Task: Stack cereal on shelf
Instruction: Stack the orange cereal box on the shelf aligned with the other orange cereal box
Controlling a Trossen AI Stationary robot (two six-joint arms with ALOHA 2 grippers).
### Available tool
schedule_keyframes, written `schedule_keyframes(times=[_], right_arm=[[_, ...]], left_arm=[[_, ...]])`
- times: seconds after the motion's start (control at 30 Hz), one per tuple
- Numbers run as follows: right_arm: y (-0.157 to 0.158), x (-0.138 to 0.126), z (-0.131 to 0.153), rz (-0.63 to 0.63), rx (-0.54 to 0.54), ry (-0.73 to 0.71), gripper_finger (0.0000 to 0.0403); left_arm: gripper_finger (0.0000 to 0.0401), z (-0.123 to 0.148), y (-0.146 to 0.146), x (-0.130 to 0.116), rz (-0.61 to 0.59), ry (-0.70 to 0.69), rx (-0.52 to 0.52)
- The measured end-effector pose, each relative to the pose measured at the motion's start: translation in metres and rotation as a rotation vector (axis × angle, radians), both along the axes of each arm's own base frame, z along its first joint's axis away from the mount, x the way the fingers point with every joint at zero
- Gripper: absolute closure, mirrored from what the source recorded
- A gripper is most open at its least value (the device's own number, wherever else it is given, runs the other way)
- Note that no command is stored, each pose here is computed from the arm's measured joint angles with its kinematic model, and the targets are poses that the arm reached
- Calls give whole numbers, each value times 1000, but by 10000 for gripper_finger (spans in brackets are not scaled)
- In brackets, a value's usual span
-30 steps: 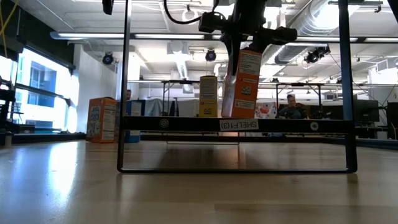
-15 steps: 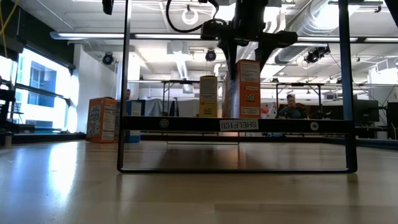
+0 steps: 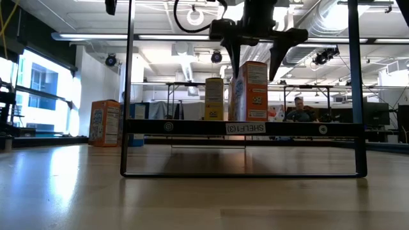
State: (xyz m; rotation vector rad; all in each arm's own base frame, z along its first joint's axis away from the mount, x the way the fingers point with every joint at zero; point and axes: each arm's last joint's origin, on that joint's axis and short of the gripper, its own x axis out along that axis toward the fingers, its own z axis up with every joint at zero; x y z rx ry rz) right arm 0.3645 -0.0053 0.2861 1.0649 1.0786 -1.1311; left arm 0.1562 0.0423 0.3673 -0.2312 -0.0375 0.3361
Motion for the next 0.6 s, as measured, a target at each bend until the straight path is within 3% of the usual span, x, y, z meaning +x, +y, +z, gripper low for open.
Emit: schedule_keyframes(times=[0.27,0.43,0.6], right_arm=[[-3,-1,41,115,-62,-62,91],[-5,-2,79,258,-173,-144,91],[-5,-19,109,321,-312,-85,91]], left_arm=[[401,0,0,0,0,0,-2],[401,0,0,0,0,-1,-2],[401,0,0,0,0,-1,-3]])
